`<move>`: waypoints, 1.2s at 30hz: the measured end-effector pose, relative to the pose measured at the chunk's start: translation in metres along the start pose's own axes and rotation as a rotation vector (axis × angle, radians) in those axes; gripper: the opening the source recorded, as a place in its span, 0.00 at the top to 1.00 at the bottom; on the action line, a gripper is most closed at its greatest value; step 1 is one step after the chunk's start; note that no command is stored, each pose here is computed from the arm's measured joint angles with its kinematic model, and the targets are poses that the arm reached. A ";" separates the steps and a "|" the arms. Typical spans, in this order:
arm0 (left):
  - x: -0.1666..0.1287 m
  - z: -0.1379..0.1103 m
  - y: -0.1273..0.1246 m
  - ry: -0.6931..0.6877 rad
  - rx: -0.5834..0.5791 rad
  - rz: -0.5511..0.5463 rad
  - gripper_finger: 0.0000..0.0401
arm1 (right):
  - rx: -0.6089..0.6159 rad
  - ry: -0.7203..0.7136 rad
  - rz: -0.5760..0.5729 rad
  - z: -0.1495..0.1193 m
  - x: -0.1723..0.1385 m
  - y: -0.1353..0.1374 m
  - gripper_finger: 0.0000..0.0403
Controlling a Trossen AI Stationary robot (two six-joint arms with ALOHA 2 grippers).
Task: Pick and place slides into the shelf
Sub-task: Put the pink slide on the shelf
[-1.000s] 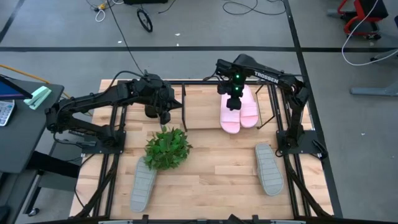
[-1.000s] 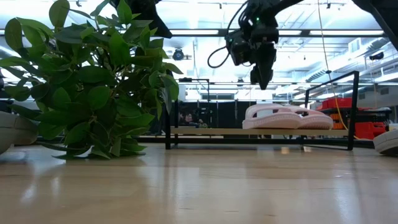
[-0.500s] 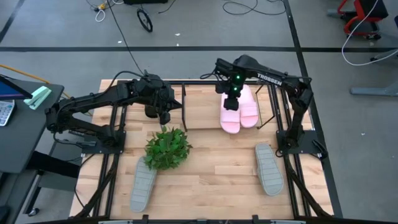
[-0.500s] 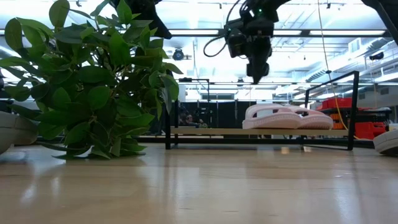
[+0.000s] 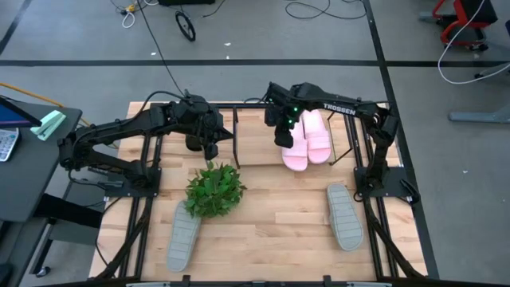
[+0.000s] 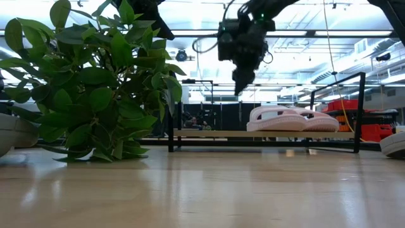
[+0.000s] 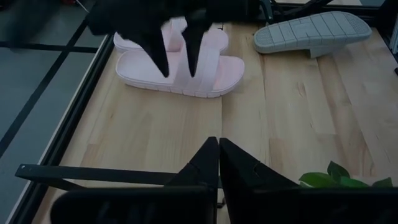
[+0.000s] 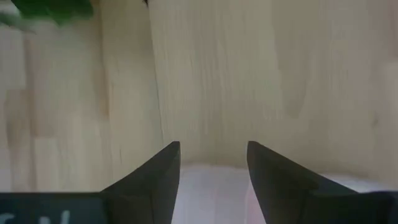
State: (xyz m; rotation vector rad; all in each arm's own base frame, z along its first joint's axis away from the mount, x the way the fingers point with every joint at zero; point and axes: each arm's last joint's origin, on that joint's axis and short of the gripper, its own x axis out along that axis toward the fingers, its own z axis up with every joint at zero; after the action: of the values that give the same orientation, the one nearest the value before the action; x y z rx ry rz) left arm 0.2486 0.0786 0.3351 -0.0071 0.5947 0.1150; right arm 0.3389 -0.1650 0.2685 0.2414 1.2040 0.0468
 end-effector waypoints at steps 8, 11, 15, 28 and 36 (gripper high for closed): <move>0.000 0.000 0.000 0.000 0.000 0.000 0.96 | -0.025 -0.009 -0.072 -0.010 0.030 -0.008 0.53; 0.000 0.000 0.000 0.001 -0.001 0.000 0.97 | -0.043 0.006 -0.079 -0.012 0.034 -0.009 0.53; 0.000 0.000 0.000 0.001 -0.006 0.000 0.96 | -0.072 0.041 -0.080 -0.015 0.034 -0.008 0.53; 0.000 0.000 0.000 0.002 -0.009 -0.001 0.97 | -0.112 0.160 -0.111 -0.025 0.034 -0.005 0.54; 0.000 0.000 0.000 0.003 -0.009 0.000 0.95 | -0.131 0.230 -0.126 -0.029 0.034 0.000 0.54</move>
State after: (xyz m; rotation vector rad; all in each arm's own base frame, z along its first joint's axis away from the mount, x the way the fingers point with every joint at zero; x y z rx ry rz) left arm 0.2485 0.0785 0.3349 -0.0162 0.5967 0.1174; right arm 0.3242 -0.1549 0.2276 0.0451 1.4368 0.0448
